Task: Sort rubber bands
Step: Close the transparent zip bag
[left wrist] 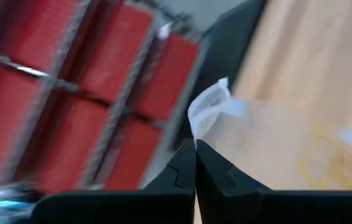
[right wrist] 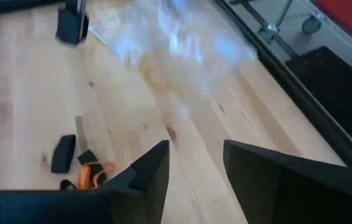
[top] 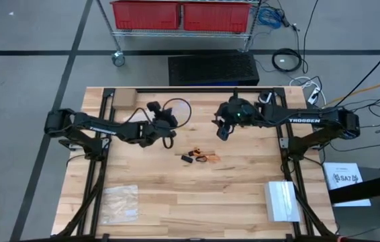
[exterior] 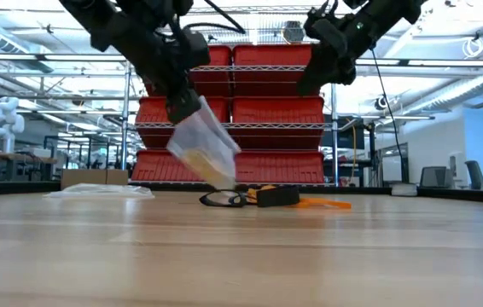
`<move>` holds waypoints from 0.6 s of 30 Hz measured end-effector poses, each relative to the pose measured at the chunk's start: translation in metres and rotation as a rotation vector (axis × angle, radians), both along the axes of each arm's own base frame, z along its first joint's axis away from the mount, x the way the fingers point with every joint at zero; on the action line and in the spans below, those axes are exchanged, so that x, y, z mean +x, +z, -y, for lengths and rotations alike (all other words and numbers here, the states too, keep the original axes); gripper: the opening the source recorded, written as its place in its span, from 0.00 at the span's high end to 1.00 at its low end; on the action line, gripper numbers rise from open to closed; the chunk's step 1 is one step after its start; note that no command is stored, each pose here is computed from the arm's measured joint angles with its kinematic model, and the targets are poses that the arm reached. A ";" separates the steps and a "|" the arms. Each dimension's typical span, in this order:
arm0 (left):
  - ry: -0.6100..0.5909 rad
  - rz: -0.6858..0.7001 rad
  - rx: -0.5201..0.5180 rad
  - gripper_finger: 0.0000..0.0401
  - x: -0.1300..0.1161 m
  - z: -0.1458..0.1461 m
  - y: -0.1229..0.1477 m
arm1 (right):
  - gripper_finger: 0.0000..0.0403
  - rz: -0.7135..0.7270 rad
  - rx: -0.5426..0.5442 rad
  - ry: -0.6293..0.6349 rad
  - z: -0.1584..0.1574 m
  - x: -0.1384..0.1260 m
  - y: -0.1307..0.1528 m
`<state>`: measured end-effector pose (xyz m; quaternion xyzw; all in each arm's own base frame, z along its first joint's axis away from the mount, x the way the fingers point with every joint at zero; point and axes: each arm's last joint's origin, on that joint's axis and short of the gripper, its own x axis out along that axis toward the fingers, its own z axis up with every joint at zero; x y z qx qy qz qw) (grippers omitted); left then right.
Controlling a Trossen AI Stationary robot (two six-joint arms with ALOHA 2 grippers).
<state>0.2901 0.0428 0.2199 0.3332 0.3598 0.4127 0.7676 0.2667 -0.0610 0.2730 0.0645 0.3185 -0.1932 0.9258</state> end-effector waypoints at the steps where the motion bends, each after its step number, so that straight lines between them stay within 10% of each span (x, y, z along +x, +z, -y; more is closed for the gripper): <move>1: 0.017 -0.040 0.033 1.00 0.001 -0.001 0.001 | 0.64 -0.001 0.001 -0.001 0.000 0.000 -0.001; 9: 0.001 -0.180 0.092 1.00 0.004 -0.002 0.007 | 0.64 0.003 -0.002 -0.001 0.001 0.000 -0.001; 18: -0.150 -0.093 -0.260 1.00 0.017 0.002 -0.037 | 0.64 -0.038 0.047 -0.020 0.000 -0.004 -0.005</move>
